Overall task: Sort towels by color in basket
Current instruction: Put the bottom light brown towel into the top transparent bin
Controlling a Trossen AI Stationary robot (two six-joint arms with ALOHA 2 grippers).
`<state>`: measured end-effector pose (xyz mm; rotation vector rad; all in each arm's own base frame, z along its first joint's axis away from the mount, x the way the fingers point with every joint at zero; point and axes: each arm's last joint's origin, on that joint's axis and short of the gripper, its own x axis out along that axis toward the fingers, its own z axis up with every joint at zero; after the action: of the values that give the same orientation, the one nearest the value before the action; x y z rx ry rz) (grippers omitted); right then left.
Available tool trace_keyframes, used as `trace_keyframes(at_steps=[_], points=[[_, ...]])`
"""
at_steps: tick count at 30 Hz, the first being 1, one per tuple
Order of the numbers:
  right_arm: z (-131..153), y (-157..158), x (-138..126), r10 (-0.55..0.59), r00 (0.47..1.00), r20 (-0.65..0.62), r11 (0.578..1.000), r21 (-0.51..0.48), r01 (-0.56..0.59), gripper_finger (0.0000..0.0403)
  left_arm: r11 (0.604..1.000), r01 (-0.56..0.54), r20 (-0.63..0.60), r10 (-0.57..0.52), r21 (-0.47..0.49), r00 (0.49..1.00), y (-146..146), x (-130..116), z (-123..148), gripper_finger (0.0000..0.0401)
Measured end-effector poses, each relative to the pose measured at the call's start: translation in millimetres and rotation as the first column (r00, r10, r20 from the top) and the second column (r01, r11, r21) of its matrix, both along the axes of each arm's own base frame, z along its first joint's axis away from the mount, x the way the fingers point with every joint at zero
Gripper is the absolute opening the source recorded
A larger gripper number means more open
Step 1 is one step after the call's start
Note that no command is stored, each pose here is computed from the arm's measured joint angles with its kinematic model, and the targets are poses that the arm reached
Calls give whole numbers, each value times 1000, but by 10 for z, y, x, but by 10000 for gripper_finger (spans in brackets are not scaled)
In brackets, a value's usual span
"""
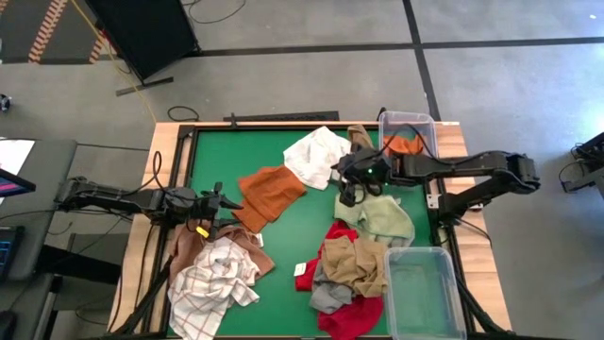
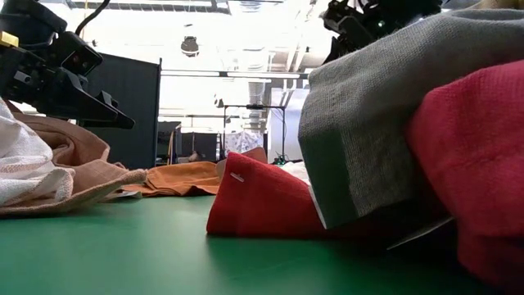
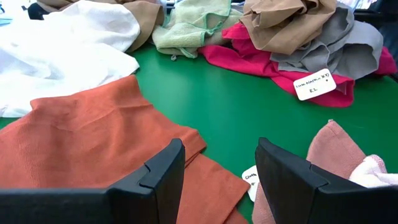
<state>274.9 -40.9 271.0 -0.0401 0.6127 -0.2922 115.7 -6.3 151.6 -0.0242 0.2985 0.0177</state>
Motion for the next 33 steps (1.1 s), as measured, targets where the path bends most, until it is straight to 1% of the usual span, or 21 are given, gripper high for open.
trace_keyframes(at_steps=[5, 10, 14, 18, 22, 25, 27, 30, 33], points=[[-1, -10, 0, -17, 1000, 8, 999, 28, 17, 235, 1000, 1, 0, -1, 0, 1000, 0, 0, 0, 185], [26, 67, 30, 25, 998, 50, 998, 58, -28, 235, 1000, 0, 0, 0, 0, 1000, 0, 0, 0, 185], [60, 143, 60, 60, 994, 92, 996, 57, -66, 235, 1000, 0, 0, 0, 0, 1000, 0, 0, -1, 185], [61, 194, 65, 79, 993, 93, 995, 59, -84, 235, 1000, 0, 0, 0, 0, 1000, 0, 0, 0, 185], [61, 296, 71, 93, 990, 102, 991, 89, -102, 235, 1000, 0, 7, 0, 0, 1000, 0, 2, 6, 185], [64, 451, 75, 145, 983, 109, 982, 106, -156, 235, 1000, -1, 12, 1, -3, 1000, 0, 3, 9, 185], [71, 573, 75, 203, 972, 120, 969, 116, -217, 235, 999, -11, 15, 12, -33, 1000, 0, 4, 11, 185], [88, 752, 66, 277, 951, 139, 948, 124, -294, 235, 994, -75, 23, 77, -81, 997, 14, 5, 16, 185], [85, 893, 41, 314, 939, 138, 933, 141, -332, 235, 989, -110, 28, 114, -102, 993, 23, 6, 20, 185]])
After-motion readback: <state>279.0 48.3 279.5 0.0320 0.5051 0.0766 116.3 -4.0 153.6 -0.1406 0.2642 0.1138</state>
